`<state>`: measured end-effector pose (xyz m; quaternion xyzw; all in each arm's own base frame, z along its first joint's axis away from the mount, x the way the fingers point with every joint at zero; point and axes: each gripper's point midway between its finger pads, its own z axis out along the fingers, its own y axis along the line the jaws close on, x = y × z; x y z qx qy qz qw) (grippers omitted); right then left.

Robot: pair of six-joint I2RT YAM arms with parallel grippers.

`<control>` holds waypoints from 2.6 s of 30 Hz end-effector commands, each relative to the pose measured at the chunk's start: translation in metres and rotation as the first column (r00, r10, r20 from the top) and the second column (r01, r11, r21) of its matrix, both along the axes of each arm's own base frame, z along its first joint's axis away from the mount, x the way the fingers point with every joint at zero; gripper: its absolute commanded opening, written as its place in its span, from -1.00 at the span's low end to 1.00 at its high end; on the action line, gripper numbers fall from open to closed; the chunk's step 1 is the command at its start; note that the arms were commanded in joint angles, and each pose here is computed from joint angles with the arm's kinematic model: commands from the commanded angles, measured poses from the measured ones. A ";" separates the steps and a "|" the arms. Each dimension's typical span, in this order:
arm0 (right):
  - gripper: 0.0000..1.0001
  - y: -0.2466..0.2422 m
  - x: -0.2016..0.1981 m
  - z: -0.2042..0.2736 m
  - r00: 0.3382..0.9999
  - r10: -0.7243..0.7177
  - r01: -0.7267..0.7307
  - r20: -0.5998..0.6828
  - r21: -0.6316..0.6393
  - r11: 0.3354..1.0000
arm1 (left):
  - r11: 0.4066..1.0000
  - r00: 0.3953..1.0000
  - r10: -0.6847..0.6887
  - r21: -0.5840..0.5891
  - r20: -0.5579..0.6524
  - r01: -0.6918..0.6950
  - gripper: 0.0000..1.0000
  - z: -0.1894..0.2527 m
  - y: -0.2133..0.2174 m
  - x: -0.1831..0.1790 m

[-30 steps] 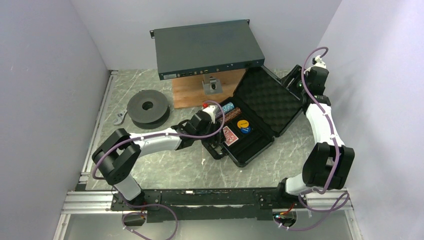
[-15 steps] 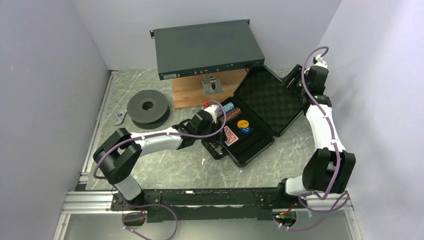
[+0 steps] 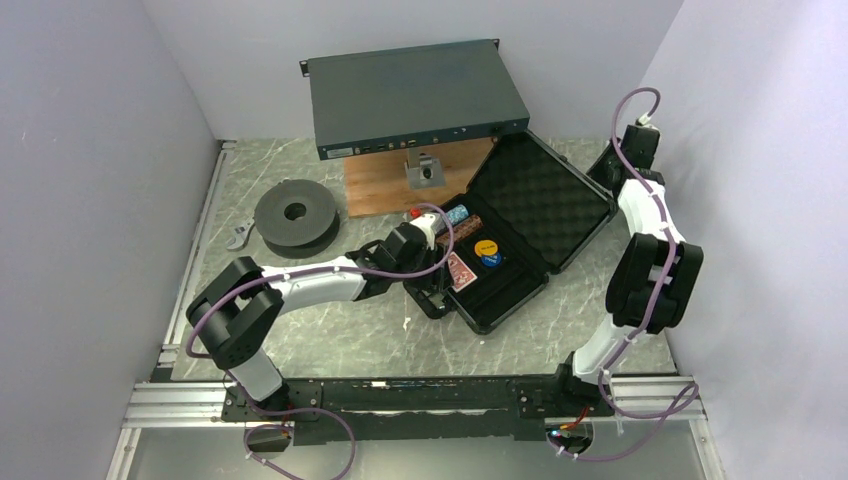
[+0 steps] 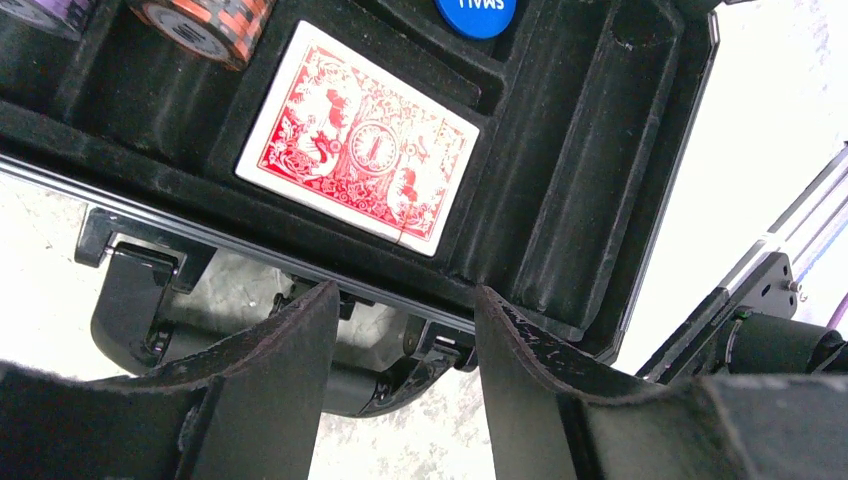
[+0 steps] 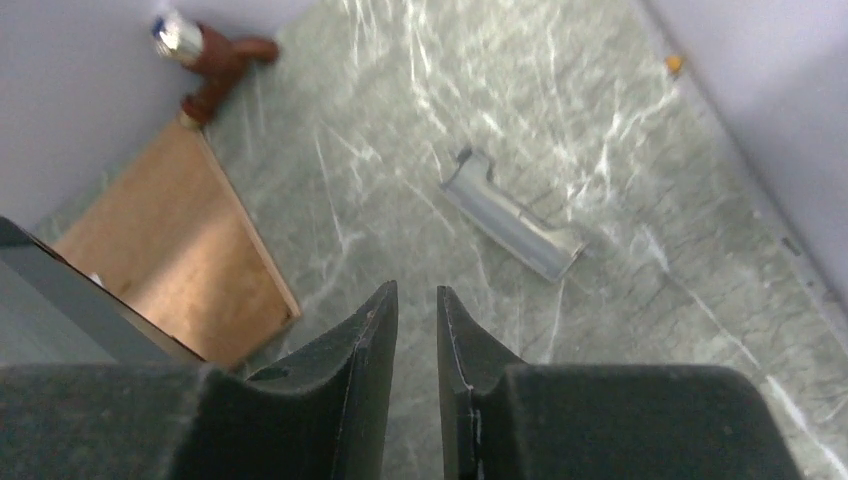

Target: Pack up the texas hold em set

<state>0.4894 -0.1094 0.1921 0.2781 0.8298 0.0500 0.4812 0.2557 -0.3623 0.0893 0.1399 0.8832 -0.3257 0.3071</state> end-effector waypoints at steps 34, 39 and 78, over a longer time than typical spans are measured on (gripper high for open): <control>-0.78 0.004 0.045 -0.042 0.980 0.193 -0.184 -0.050 0.157 0.970 | 0.999 0.999 -0.009 0.032 0.034 0.008 0.12 0.020 -0.010 -0.005; -0.93 0.047 0.032 -0.045 0.939 0.342 -0.323 -0.019 0.285 0.902 | 0.999 1.000 -0.011 0.040 0.027 0.010 0.11 0.016 -0.014 -0.004; -0.96 0.173 -0.062 -0.005 0.809 0.579 -0.573 0.105 0.360 0.736 | 1.000 0.999 0.010 -0.018 0.049 -0.009 0.10 0.021 -0.034 0.005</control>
